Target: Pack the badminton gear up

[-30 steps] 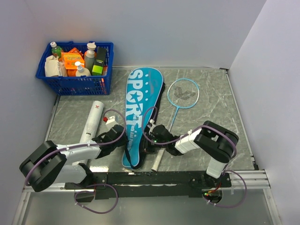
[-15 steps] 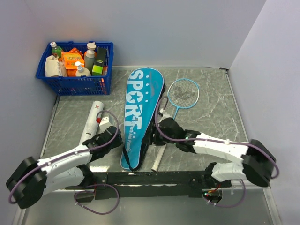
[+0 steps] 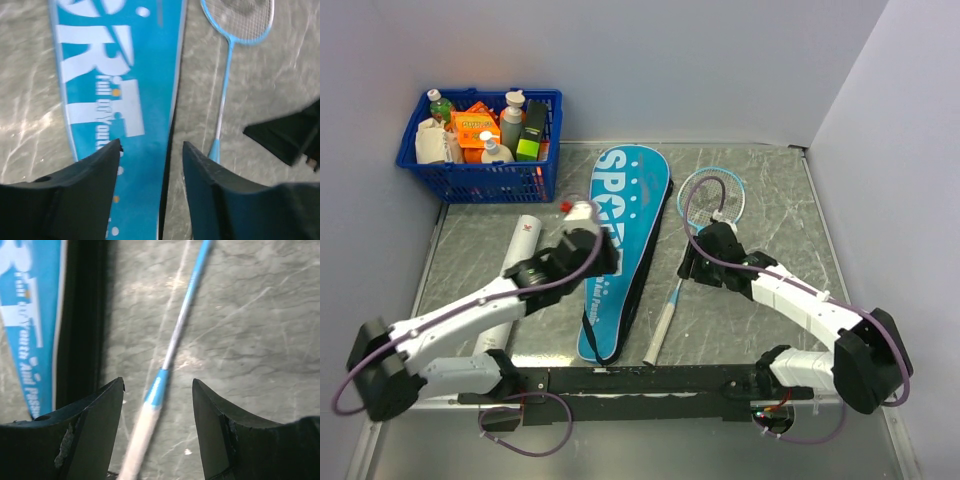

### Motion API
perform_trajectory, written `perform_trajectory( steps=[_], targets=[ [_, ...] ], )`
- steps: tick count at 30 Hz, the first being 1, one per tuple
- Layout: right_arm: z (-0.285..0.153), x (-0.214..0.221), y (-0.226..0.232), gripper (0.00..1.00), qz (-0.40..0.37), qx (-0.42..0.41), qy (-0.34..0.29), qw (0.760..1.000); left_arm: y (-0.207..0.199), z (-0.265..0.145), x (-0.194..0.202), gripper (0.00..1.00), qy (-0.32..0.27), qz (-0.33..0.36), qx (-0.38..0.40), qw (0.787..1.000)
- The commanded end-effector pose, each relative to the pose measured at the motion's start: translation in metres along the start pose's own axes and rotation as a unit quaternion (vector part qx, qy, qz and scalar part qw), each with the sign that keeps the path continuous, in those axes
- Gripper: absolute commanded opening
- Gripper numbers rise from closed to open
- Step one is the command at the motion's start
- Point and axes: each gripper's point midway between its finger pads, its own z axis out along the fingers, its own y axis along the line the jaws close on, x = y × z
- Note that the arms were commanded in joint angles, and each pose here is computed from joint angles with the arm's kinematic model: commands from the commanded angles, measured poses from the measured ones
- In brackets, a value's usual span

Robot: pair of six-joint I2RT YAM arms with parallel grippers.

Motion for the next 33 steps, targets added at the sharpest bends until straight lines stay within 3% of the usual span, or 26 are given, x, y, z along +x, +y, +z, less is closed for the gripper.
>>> perform_trajectory(
  steps=[1, 8, 15, 23, 33],
  targets=[
    [0.006, -0.010, -0.002, 0.65, -0.015, 0.001, 0.010, 1.000, -0.038, 0.015, 0.015, 0.59, 0.035, 0.095, 0.026, 0.995],
    [0.025, -0.013, -0.015, 0.66, -0.003, 0.022, 0.029, 0.999, -0.059, 0.047, 0.052, 0.62, 0.087, 0.147, 0.025, 0.985],
    [0.037, -0.010, -0.018, 0.66, 0.006, 0.019, 0.046, 0.999, -0.046, 0.064, 0.083, 0.60, 0.109, 0.193, -0.023, 0.975],
    [0.045, -0.009, -0.015, 0.67, 0.007, 0.016, 0.059, 0.998, -0.037, 0.070, 0.099, 0.60, 0.107, 0.232, -0.061, 0.965],
    [0.050, -0.011, -0.011, 0.67, 0.009, 0.013, 0.065, 0.998, -0.012, 0.077, 0.104, 0.51, 0.094, 0.284, -0.133, 0.945]
  ],
)
